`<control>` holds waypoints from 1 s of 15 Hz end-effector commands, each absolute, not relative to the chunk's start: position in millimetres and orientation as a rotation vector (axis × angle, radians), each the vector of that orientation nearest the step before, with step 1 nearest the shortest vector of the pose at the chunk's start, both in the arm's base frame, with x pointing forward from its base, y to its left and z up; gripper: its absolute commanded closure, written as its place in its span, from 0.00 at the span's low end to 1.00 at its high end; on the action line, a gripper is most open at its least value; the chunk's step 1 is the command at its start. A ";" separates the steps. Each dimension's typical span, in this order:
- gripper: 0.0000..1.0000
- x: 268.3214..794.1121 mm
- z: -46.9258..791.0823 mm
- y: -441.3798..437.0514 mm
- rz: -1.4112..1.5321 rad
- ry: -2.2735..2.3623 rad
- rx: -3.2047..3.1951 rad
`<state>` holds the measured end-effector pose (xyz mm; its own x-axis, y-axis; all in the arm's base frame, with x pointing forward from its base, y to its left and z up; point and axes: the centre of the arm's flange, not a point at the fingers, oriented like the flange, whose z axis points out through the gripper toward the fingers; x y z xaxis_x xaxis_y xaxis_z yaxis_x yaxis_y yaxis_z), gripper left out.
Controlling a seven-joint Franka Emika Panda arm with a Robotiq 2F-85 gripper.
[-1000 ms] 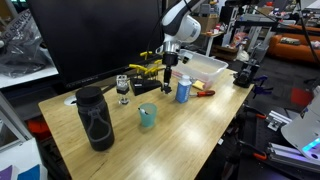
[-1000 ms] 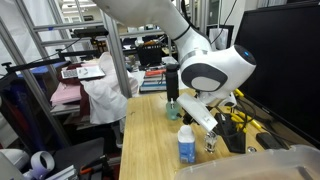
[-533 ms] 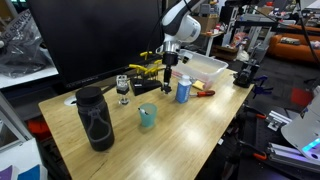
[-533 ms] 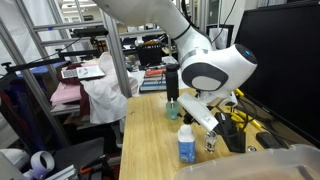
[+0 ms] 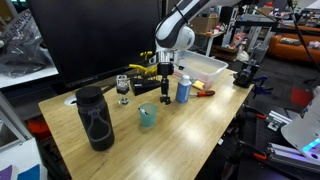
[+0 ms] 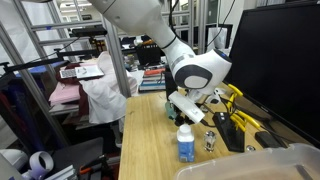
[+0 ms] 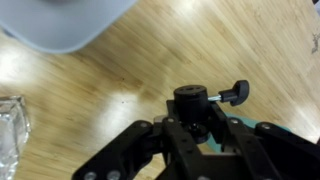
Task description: Take the black object out of the clear container on the right and put it on the left side of the table
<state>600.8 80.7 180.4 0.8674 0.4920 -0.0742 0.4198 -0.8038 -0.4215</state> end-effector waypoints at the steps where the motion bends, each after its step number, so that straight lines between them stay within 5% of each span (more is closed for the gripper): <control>1: 0.91 610.3 175.7 100.5 0.323 -0.714 -2.745; 4: 0.91 612.1 173.4 108.7 0.336 -0.736 -2.797; 5: 0.59 613.1 173.4 108.9 0.331 -0.731 -2.806; 6: 0.40 614.2 173.4 108.7 0.324 -0.729 -2.807; 10: 0.13 616.6 169.5 111.5 0.301 -0.713 -2.772; 12: 0.01 617.2 168.6 106.1 0.303 -0.688 -2.805; 15: 0.00 621.1 161.5 114.8 0.321 -0.644 -2.829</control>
<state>613.1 108.4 167.2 0.8650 0.4781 -0.1524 0.4254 -0.8597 -0.2828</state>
